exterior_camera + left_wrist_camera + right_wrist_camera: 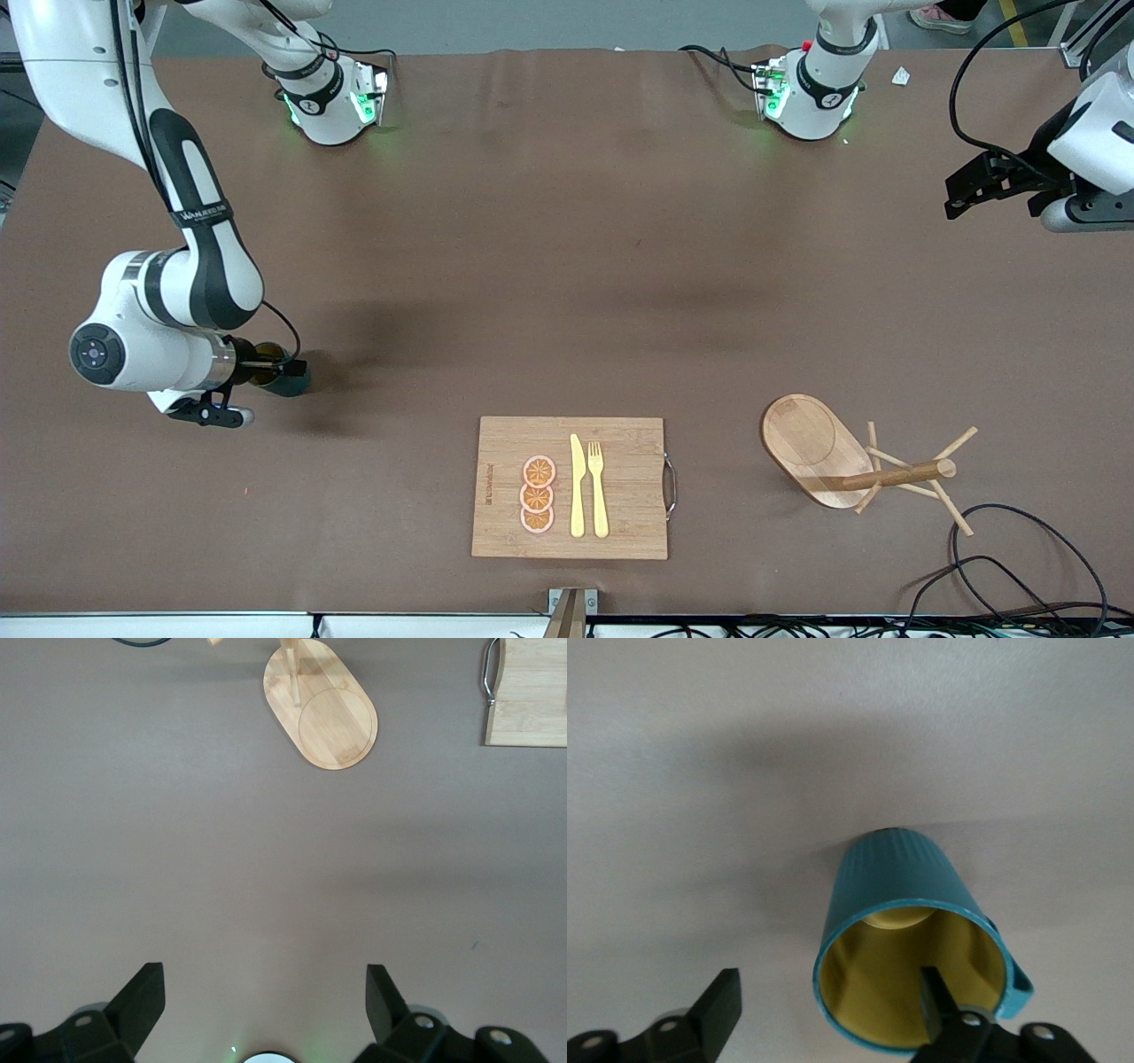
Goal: Pass cup and hang on rack
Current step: 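Close the right gripper on the teal mug's rim and lift it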
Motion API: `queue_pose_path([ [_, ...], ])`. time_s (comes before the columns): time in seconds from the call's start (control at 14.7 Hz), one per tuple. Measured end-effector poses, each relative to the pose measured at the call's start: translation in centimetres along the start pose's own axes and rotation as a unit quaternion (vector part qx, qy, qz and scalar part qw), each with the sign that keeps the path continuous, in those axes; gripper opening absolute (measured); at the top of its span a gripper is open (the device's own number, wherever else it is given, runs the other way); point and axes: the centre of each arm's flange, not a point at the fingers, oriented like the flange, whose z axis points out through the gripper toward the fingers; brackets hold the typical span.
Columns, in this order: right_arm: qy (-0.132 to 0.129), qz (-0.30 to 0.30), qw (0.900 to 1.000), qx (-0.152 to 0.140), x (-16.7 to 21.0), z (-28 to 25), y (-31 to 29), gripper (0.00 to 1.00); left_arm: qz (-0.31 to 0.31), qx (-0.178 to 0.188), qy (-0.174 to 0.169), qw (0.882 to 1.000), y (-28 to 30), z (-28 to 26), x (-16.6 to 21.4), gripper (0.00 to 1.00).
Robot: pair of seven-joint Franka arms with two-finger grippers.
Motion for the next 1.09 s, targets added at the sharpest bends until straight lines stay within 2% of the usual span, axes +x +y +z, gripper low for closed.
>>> queue_pose_path([
  [0.27, -0.009, 0.003, 1.000, -0.001, 0.2, 1.4, 0.1, 0.44, 0.001, 0.000, 0.001, 1.000, 0.1, 0.0, 0.0, 1.00],
  [0.55, 0.002, 0.003, 1.000, 0.001, 0.6, 0.4, -0.1, 0.05, 0.001, 0.000, 0.001, 1.000, 0.1, 0.0, 0.0, 1.00],
  [0.89, 0.021, 0.012, 1.000, 0.005, 1.2, -2.1, -2.4, 0.05, 0.000, 0.000, 0.000, 1.000, 0.0, 0.0, 0.0, 1.00],
  [1.09, 0.021, 0.018, 1.000, 0.002, 0.0, -5.4, -9.9, 0.05, 0.000, 0.000, 0.000, 1.000, 0.0, 0.1, 0.1, 1.00],
])
